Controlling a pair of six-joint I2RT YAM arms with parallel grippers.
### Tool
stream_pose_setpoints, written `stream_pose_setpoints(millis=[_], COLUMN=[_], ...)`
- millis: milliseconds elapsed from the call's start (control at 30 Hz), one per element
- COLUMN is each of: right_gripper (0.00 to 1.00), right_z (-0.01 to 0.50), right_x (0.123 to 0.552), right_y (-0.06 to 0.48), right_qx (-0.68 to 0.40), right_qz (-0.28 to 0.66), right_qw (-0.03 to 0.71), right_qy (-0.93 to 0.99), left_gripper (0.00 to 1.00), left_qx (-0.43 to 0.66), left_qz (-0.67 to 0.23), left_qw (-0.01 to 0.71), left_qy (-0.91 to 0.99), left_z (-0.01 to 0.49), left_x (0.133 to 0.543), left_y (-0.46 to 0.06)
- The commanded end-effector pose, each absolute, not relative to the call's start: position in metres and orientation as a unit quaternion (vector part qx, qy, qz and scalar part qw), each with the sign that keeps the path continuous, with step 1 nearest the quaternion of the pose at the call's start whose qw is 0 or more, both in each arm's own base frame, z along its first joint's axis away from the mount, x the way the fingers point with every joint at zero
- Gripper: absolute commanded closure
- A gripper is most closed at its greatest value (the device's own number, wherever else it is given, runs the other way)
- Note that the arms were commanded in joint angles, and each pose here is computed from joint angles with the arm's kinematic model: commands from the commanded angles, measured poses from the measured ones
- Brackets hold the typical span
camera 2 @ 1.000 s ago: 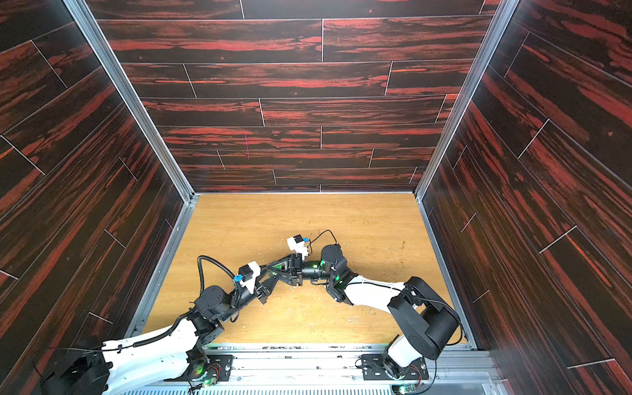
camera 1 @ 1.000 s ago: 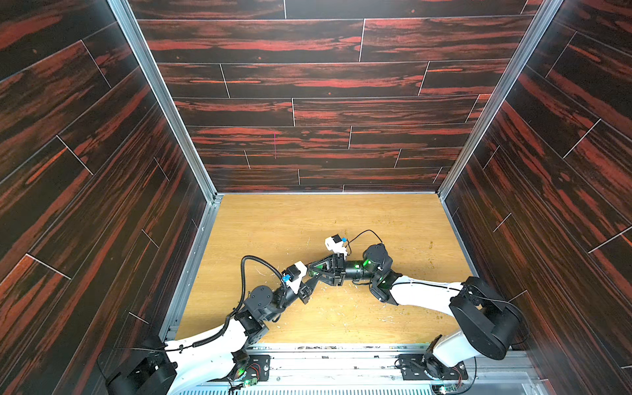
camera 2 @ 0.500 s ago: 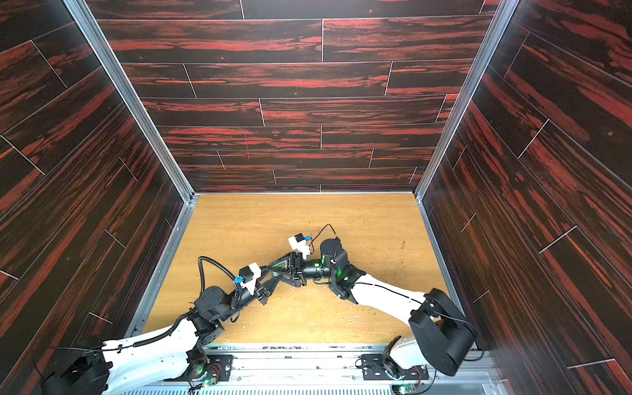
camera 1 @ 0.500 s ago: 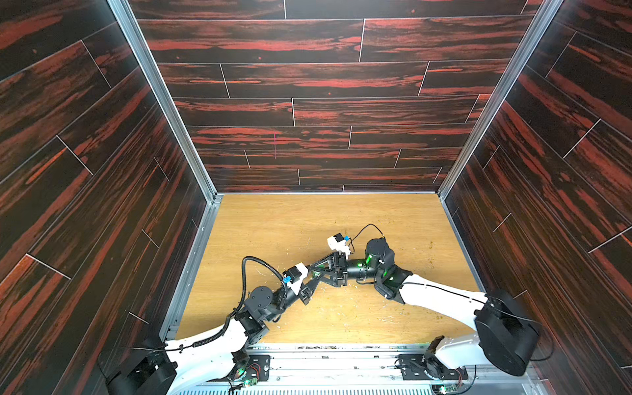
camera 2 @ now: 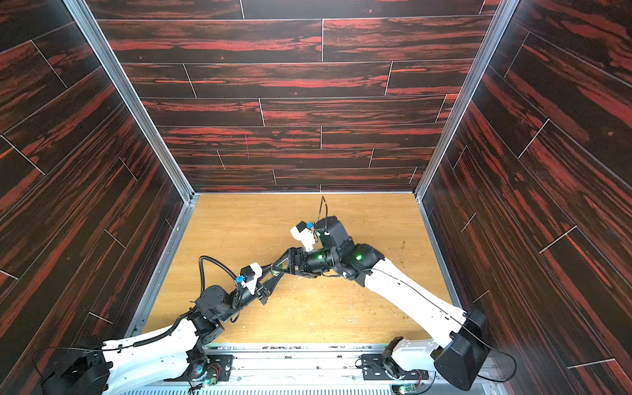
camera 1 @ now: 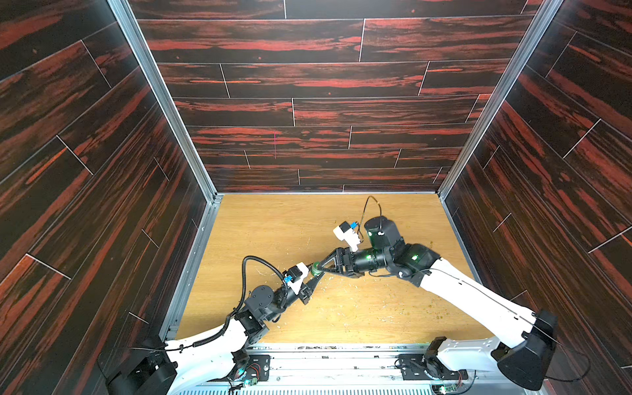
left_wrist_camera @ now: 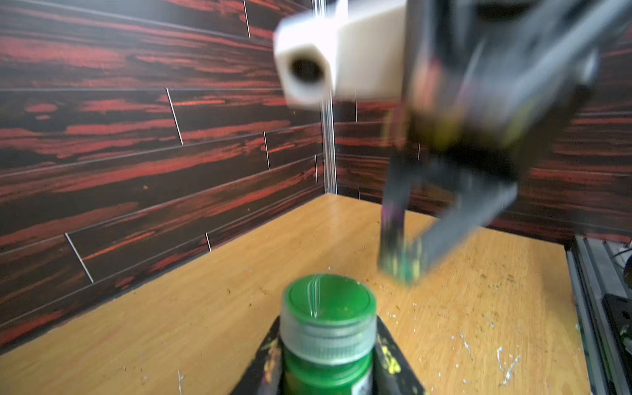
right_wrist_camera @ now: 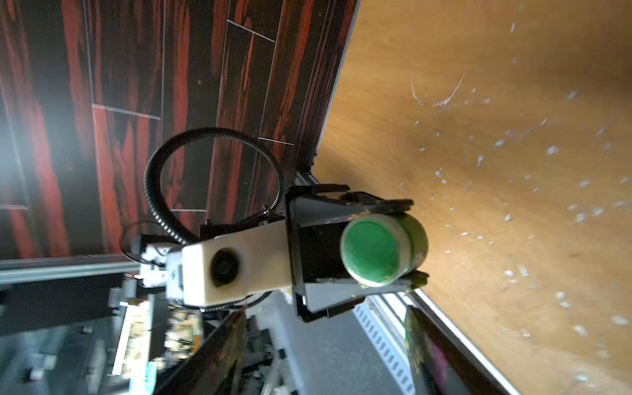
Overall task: Close the paint jar lid
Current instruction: Close the lid on the paint jar, then screw the lid onto the paint jar.
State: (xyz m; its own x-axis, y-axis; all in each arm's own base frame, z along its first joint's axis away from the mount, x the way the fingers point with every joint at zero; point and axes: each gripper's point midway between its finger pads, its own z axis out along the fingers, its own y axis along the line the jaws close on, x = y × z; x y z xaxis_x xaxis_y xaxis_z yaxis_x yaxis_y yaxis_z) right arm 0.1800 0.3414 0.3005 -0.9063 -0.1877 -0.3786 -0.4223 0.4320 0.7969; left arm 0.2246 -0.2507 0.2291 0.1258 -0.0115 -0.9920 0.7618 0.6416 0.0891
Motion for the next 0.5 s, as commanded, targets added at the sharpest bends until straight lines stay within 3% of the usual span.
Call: stream_pose_setpoints(millis=[0,200,467], right_gripper=[0.24,0.28,0.33], right_z=[0.283,0.271,0.254], right_x=[0.169,0.182,0.184], right_y=[0.313,0.303,0.314], right_qx=[-0.287,-0.402,-0.481], right_qz=[0.391,0.291,0.291], right_qw=[0.122,0.130,0.135], right_qy=[0.866,0.858,0.816], left_gripper=[0.90,0.90,0.90], left_qx=[0.321,0.332,0.341], left_qz=[-0.280,-0.284,-0.289], left_qw=[0.680,0.670,0.664], left_qy=[0.597,0.600,0.599], left_z=[0.231,0.228,0.227], left_x=[0.226,0.224,0.222], left_y=[-0.252,-0.256,-0.259])
